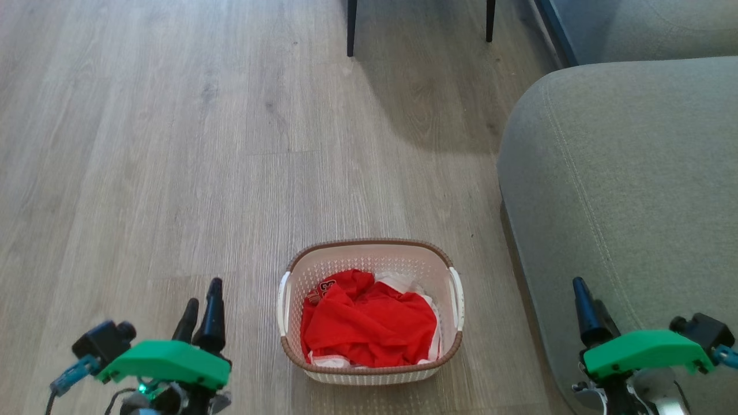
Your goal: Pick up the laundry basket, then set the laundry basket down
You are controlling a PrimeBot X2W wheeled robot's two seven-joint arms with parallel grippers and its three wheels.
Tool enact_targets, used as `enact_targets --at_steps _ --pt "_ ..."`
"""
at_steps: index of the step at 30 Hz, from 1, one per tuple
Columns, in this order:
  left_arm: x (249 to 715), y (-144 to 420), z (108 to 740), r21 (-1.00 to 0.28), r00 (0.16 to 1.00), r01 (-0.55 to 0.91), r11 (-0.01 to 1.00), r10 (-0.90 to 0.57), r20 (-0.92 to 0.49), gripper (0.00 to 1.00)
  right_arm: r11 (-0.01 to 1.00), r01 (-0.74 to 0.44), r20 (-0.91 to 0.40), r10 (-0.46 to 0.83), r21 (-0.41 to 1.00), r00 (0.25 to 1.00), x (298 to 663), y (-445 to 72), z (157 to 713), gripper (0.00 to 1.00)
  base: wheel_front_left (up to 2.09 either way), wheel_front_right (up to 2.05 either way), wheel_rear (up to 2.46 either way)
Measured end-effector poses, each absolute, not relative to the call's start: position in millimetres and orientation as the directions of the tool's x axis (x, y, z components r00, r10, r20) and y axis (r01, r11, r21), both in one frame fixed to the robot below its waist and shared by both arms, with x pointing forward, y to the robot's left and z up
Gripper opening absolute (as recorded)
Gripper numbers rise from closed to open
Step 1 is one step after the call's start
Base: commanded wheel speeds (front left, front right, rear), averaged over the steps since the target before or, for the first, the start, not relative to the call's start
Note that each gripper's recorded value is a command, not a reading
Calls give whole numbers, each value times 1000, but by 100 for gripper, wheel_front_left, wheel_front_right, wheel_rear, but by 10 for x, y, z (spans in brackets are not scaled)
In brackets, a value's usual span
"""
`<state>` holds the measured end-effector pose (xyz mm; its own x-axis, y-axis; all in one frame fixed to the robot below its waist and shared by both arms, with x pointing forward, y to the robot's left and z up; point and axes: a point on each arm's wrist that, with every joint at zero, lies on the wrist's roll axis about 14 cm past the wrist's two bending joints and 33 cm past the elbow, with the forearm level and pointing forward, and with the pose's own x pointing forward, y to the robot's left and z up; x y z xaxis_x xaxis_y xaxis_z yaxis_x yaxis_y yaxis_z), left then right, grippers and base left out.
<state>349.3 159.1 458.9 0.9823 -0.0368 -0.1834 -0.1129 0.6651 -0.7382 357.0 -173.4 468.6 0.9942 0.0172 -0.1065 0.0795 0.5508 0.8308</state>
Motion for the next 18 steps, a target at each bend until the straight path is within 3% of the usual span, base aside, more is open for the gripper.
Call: enact_targets --at_steps 18 --pt "3492 1495 4704 -538 989 -39 842 -45 -142 100 713 -3 -50 53 701 997 3587 -1599 4815 100 0 0 0"
